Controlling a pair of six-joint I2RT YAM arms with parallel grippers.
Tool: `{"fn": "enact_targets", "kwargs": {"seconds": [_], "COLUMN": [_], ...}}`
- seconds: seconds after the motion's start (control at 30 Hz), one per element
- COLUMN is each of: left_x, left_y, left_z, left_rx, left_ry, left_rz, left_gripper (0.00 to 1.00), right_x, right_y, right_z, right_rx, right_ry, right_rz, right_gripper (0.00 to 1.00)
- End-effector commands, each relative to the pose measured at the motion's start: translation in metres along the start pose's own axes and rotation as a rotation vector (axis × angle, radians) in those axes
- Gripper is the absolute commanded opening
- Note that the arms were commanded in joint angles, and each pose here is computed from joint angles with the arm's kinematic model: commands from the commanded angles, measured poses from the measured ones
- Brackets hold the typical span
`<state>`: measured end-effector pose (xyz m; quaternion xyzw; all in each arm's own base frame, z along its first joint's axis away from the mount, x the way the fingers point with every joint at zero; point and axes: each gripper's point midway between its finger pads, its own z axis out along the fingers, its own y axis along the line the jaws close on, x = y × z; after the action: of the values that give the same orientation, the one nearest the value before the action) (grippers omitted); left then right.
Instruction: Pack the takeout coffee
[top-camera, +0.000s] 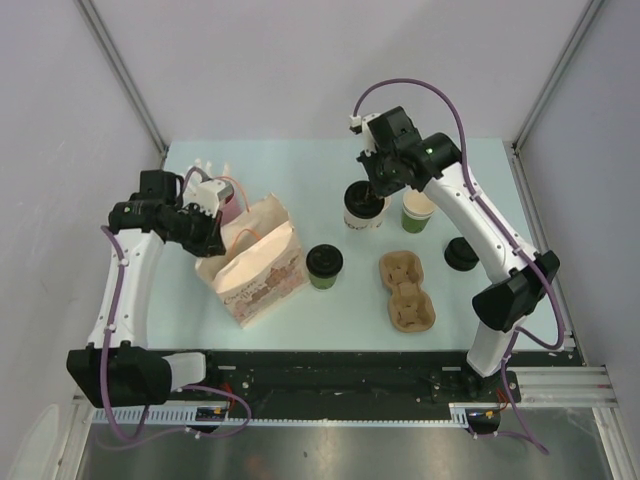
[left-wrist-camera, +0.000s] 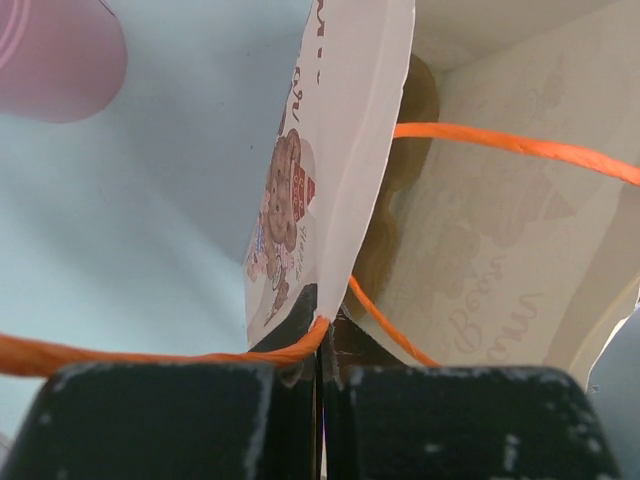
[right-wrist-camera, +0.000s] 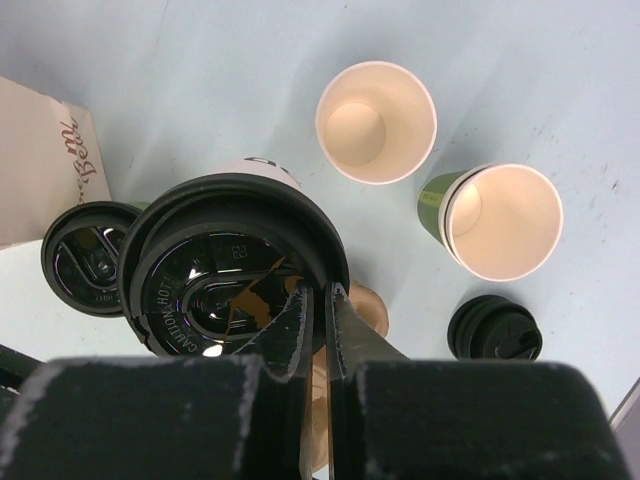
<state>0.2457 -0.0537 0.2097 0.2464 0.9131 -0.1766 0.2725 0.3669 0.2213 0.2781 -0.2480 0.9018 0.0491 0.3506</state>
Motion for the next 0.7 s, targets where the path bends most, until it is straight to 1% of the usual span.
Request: {"fn": "enact_targets", "kwargs": {"seconds": [0.0,0.17,0.2,0.3,0.4,0.43,0.5,0.53,0.6,0.63,0.67], "left_x": [-0.015,-0.02,-0.019,-0.018,-0.022,-0.024,-0.031,-0.032,-0.034,-0.035,-0.035], "left_y": [-0.009,-0.033,-0.033,-0.032,-0.032,-0.03,-0.028,-0.027,-0.023,-0.022,-0.021], "left_z": [-0.004,-0.001,0.0,-0.001,-0.006,-0.01,-0.018,-0.021,-0.026,-0.028,-0.029], "left_rx": [0.005,0.063,0.063,0.053,0.038,0.019,-0.009,-0.024,-0.06,-0.069,-0.073], "left_ry": [-0.037,-0.04,-0.039,-0.036,-0.055,-0.062,-0.087,-0.093,-0.099,-0.101,-0.104], "left_rz": [0.008,0.041,0.04,0.047,0.06,0.065,0.079,0.086,0.099,0.1,0.101], "left_gripper": [0.01,0.0,0.0,0.01,0.0,0.0,0.0,0.02,0.07,0.13,0.15], "right_x": [-0.017,-0.029,-0.035,-0.039,-0.049,-0.059,-0.063,-0.071,-0.077,-0.079,-0.083], "right_y": [-0.01,-0.006,-0.006,-0.004,0.001,0.004,0.015,0.02,0.036,0.042,0.051], "right_z": [-0.036,-0.046,-0.052,-0.053,-0.061,-0.071,-0.074,-0.084,-0.091,-0.094,-0.101], "right_rx": [0.023,0.013,0.012,0.009,-0.004,-0.014,-0.038,-0.053,-0.097,-0.112,-0.14], "right_ry": [-0.083,-0.114,-0.131,-0.132,-0.161,-0.201,-0.21,-0.246,-0.272,-0.283,-0.306], "right_rz": [-0.001,0.0,0.001,-0.002,0.002,0.008,0.006,0.005,0.0,-0.007,-0.016], "right_gripper": [0.0,0.0,0.0,0.0,0.0,0.0,0.0,0.0,0.0,0.0,0.0]}}
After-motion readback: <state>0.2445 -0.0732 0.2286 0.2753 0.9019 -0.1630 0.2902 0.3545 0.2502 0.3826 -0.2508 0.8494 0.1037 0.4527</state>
